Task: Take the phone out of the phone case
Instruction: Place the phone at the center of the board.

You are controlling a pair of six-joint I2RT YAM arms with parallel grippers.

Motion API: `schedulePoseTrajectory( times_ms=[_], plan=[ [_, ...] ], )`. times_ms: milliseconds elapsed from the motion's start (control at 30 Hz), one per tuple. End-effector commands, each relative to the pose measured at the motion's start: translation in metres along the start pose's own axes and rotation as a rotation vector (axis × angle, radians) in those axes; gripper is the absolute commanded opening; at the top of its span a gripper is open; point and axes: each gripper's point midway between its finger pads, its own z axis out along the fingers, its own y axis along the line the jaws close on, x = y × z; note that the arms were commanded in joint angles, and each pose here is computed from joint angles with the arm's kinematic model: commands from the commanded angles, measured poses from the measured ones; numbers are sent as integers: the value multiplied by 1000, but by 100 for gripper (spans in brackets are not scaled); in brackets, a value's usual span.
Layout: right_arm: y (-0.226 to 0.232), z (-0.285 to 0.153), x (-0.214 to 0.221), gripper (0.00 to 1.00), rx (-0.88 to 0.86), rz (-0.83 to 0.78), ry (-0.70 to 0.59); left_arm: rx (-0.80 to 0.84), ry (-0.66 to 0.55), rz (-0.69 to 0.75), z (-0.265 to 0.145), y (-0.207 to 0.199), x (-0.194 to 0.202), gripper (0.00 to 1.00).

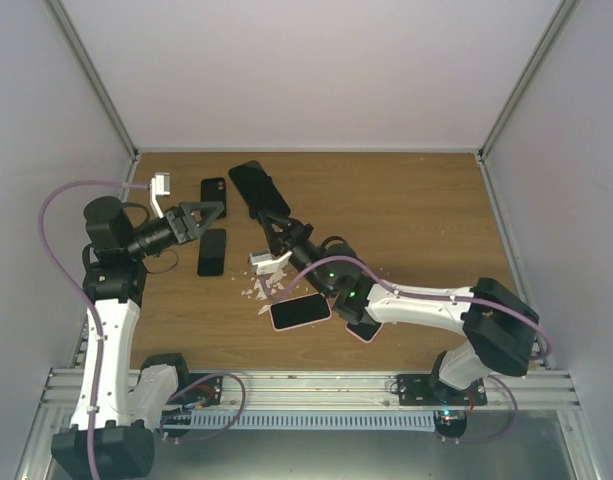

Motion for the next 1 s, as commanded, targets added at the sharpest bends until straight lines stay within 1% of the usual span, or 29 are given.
schedulePoseTrajectory(
  times_ms=[0,200,367,433,500,567,633,700,900,967],
  plan=[
    [-65,4,-24,1,232,53,-37,9,-27,7,-5,-1,-2,75],
    [-60,9,-45,1,248,69,-65,-9,-21,-50,-3,14,2,71],
    [-57,10,-56,1,257,72,-82,-4,-18,-52,-1,14,-3,64],
    [-56,11,-58,0,260,71,-84,-2,-15,-56,0,15,-4,58],
    [-55,12,-59,0,261,71,-81,-4,-13,-66,1,18,-3,47],
    [-51,13,-59,0,257,67,-78,-9,-9,-85,2,22,-2,38],
    [-48,13,-59,0,256,54,-75,-8,-8,-102,3,25,-2,32],
    [-44,12,-59,0,252,45,-73,-5,-8,-111,4,26,-3,30],
    [-42,11,-59,0,248,55,-65,5,-6,-139,8,31,-6,30],
    [-42,11,-58,0,249,58,-62,5,-2,-148,10,34,-6,27]
  ],
)
